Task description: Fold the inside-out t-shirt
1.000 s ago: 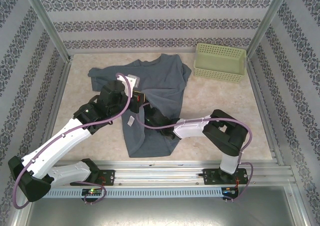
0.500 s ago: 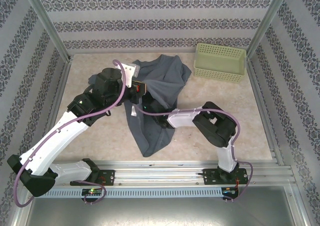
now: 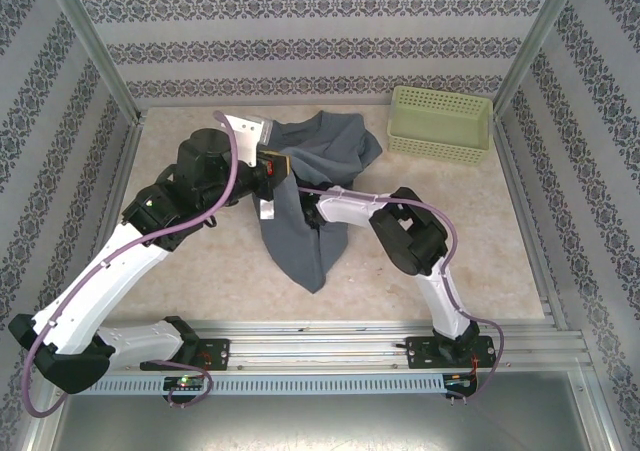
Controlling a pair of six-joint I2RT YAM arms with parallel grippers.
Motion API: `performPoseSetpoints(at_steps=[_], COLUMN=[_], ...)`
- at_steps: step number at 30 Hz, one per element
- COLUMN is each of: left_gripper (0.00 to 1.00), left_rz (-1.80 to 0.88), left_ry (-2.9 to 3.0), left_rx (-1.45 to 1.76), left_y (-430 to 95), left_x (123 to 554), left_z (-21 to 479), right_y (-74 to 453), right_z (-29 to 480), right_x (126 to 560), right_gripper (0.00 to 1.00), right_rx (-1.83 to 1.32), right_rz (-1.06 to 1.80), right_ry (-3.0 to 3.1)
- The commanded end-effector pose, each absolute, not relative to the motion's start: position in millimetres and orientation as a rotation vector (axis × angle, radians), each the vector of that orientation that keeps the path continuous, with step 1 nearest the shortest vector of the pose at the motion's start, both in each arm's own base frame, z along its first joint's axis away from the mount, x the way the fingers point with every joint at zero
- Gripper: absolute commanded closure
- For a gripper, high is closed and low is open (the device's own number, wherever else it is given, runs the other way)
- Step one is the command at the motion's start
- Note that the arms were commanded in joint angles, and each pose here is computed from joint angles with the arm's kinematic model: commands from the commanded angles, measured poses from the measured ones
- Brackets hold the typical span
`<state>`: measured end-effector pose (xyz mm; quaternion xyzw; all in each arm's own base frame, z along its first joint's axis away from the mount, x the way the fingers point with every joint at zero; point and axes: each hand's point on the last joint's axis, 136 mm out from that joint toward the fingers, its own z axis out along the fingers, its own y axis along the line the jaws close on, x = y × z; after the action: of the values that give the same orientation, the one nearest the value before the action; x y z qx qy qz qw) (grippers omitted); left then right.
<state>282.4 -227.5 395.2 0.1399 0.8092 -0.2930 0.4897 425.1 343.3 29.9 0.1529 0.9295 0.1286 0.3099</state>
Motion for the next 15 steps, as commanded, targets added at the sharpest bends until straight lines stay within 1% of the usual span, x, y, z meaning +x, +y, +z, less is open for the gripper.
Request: performPoseSetpoints(at_steps=[1,8,12,15], left_gripper=[1.00,1.00,1.00,1.00], left_rz=[-0.769,-0.830,-0.843,-0.848], left_ry=[1.867,1.855,1.850,1.845], left_rx=[0.308,0.314,0.310,0.310], left_y=[-221.7,-229.9,-232.3,-233.2], left_x=[277.2,276.4,277.6,278.5], left_z=[433.3,438.7,440.5,441.8], right_y=[327.0,323.4,320.4,323.0], right_z=[6.3,6.7,4.2,-1.4], right_x=[421.4,447.5,449.4,448.8], right_gripper=[0.10,0.07,0.06,0.06], right_rx=[0.479,0.529,0.542,0.554], right_rz=[0.241,0.122,0.030,0.013], right_ry=[2.561,2.631,2.679,2.700])
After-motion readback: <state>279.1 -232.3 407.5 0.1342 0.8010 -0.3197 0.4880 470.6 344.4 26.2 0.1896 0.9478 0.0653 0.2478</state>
